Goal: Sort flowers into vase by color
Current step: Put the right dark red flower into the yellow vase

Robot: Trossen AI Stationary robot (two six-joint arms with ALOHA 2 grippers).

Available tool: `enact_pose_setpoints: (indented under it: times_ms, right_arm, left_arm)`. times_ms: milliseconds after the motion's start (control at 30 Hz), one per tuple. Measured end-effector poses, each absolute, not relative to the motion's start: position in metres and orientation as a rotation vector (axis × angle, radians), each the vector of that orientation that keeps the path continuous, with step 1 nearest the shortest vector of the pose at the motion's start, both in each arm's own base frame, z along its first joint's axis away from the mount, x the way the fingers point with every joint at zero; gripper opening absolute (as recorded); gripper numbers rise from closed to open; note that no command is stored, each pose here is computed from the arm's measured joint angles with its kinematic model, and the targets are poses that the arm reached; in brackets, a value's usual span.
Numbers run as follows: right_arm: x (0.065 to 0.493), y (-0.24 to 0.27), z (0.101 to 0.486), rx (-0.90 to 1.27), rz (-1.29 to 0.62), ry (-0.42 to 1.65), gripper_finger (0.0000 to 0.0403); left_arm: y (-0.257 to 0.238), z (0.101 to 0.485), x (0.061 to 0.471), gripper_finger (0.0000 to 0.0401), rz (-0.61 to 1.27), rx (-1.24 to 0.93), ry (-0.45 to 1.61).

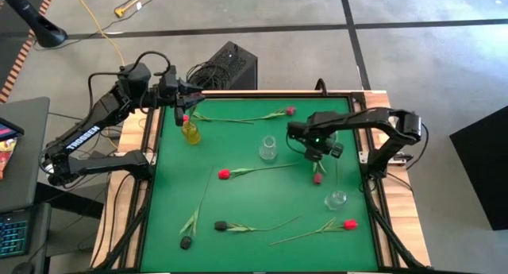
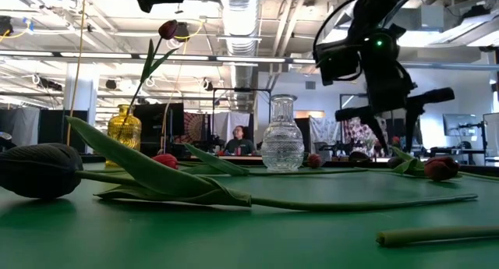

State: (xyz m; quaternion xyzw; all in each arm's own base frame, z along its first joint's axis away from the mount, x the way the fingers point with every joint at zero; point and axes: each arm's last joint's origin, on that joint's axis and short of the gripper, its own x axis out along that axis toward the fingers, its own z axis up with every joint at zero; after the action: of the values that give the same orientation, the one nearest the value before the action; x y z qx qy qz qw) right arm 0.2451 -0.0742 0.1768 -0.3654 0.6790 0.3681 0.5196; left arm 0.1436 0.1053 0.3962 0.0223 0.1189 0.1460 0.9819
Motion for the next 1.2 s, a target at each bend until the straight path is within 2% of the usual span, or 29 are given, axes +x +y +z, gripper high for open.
enact_pose_setpoints:
  times_ms: [233, 533, 733, 1000, 1200]
  right_arm:
    - [0.254, -0.07, 0.165, -1.015, 0.939, 1.65, 0.0179]
    - [0.249, -0.066, 0.138, -1.055, 1.034, 1.695, 0.0173]
    - [0.25, -0.053, 0.132, -1.149, 0.978, 1.648, 0.0128]
    - [0.25, -0.048, 0.131, -1.054, 0.879, 1.673, 0.0017]
    - [0.248, -0.047, 0.135, -1.006, 0.86, 1.685, 0.0028]
  left_arm:
    - [0.105, 0.396, 0.144, 0.0133, 0.294, 0.045, 0.24]
    - [0.105, 0.394, 0.143, 0.0133, 0.291, 0.034, 0.257]
    - [0.105, 0.394, 0.144, 0.0133, 0.29, 0.041, 0.257]
    - [0.105, 0.395, 0.144, 0.0133, 0.29, 0.041, 0.256]
    - [0.105, 0.396, 0.144, 0.0133, 0.294, 0.026, 0.239]
